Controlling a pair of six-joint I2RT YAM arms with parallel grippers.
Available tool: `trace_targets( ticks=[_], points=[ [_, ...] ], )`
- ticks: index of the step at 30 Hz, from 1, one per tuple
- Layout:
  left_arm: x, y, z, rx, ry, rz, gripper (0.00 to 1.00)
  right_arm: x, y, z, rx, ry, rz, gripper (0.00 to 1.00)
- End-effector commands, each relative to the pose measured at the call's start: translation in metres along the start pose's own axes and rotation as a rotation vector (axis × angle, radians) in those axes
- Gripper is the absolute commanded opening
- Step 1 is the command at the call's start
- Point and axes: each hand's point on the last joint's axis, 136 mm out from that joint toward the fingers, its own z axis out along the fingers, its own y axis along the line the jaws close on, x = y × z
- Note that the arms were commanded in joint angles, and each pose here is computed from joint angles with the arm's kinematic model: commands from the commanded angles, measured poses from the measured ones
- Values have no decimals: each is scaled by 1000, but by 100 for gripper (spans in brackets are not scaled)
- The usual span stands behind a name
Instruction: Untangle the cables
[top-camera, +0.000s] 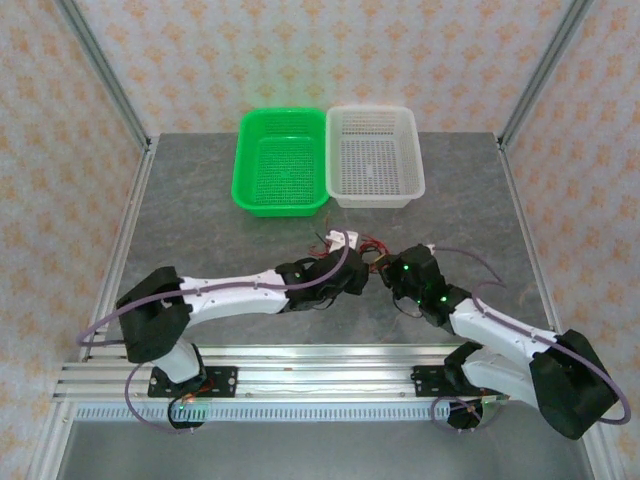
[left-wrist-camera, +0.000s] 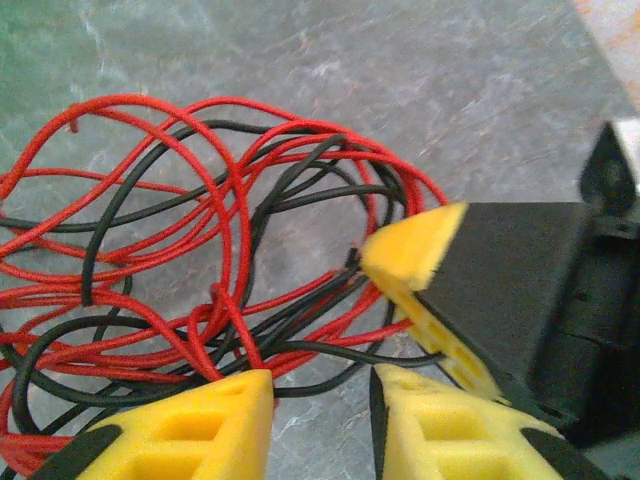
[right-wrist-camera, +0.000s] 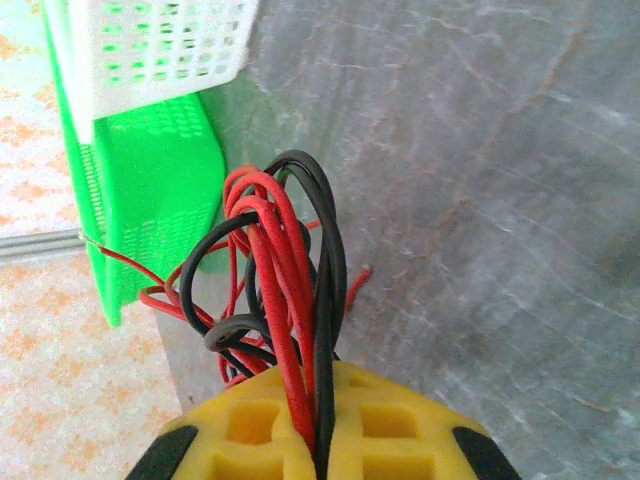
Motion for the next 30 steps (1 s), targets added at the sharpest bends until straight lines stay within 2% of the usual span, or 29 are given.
trace_targets(
  ticks=[1, 5, 9, 18, 24, 30],
  points=[
    [-12, -4, 2, -18, -37, -82, 29, -9, 6, -1, -33, -61, 40, 0],
    [-9, 11, 18, -52, -21, -126, 26, -8, 1, 0, -23, -63, 41, 0],
    [0, 15, 34, -14, 43, -173, 26, -9, -1, 0, -20, -65, 41, 0],
    [11, 19, 46, -12, 88, -199, 36, -8, -3, 2, -17, -63, 37, 0],
    [14, 24, 45, -35, 104, -203, 51, -8, -5, 2, -11, -66, 31, 0],
    [14, 26, 41, -52, 118, -204, 53, -8, -6, 3, -8, -66, 27, 0]
  ],
)
